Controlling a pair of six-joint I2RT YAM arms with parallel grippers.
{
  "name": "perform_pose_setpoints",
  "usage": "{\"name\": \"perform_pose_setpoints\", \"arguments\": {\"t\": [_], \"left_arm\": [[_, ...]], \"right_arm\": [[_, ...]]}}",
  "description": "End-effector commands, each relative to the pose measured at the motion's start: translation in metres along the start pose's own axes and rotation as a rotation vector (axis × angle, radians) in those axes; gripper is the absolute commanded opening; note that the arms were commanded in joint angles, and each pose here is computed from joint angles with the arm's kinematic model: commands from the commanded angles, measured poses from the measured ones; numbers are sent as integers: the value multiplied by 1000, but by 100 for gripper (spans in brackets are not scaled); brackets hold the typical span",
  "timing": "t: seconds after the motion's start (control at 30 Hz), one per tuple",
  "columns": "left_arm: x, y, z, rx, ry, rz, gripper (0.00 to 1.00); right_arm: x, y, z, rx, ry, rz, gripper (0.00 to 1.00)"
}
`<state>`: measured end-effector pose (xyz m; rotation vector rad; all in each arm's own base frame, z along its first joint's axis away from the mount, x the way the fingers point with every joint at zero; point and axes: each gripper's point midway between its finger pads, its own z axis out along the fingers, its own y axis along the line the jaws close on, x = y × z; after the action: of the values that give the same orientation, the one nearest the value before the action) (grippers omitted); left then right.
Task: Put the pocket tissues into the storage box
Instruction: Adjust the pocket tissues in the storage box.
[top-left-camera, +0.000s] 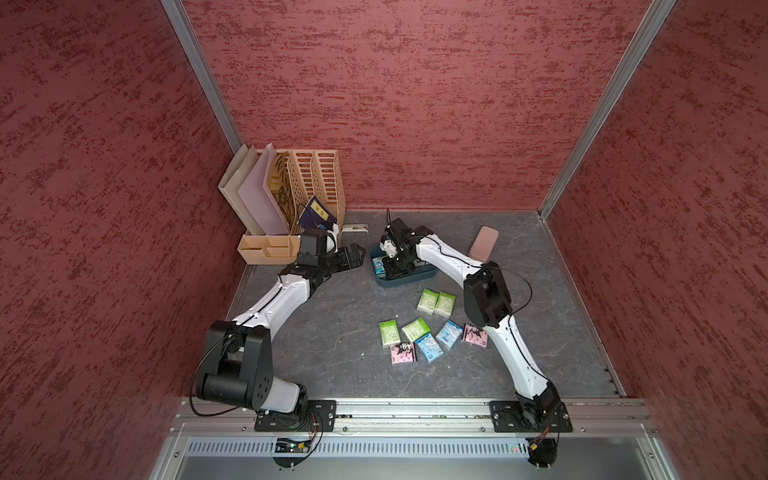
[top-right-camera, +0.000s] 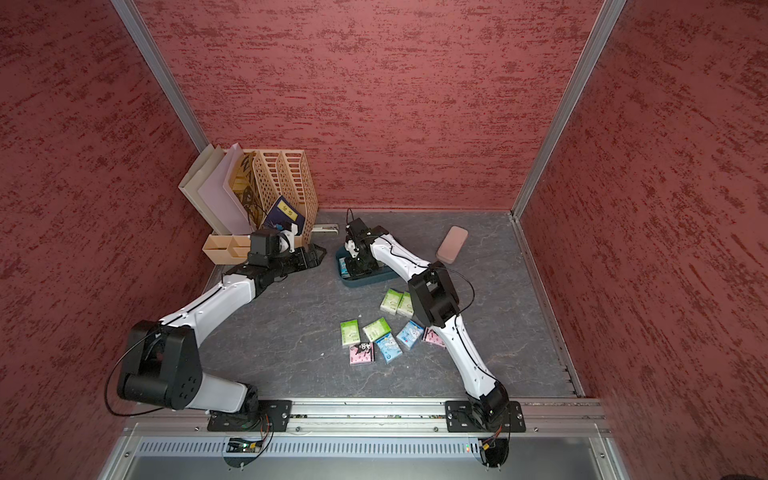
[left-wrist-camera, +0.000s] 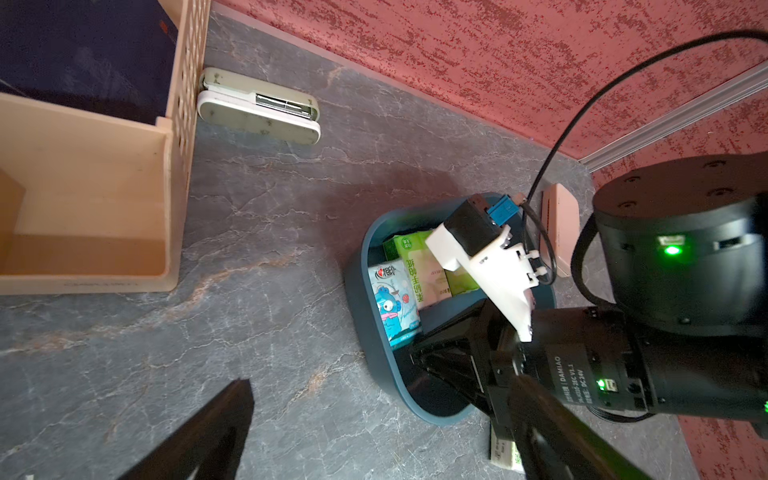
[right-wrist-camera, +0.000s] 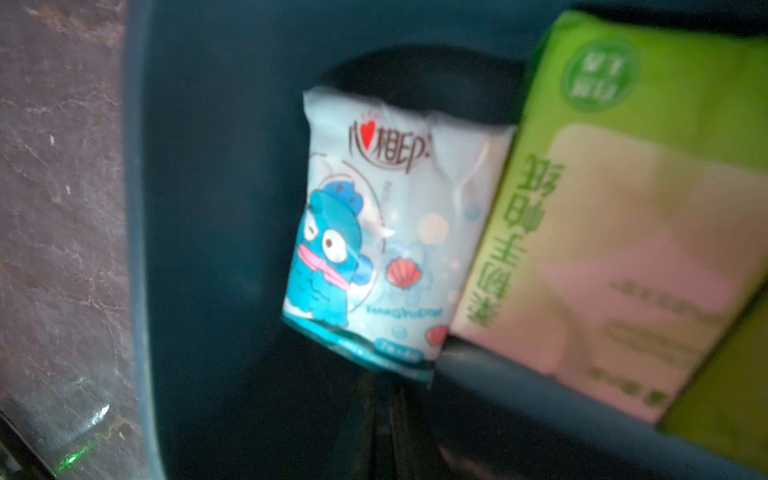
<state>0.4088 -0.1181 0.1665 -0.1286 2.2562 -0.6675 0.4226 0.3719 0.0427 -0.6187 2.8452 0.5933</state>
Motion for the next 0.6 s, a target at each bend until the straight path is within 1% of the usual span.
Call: {"name": "perform_pose_setpoints", "arguments": {"t": [0.0, 0.17, 0.27, 0.43, 0.57], "left_arm": [[-9, -2, -6, 7, -22, 18, 100], [-7, -2, -3, 18, -15, 7, 100], [-6, -2, -2, 20, -14, 5, 100], [-5, -2, -3, 20, -12, 2, 100], [-3, -2, -3, 20, -10, 0, 100]], "right_arm": [[-19, 2, -2, 18, -72, 19, 12], [-30, -1, -8, 49, -124, 31, 12], [-36, -1, -12, 52, -149, 34, 15], [-39, -1, -13, 57, -164, 34, 23], [-40, 5, -22, 38, -173, 17, 28]]}}
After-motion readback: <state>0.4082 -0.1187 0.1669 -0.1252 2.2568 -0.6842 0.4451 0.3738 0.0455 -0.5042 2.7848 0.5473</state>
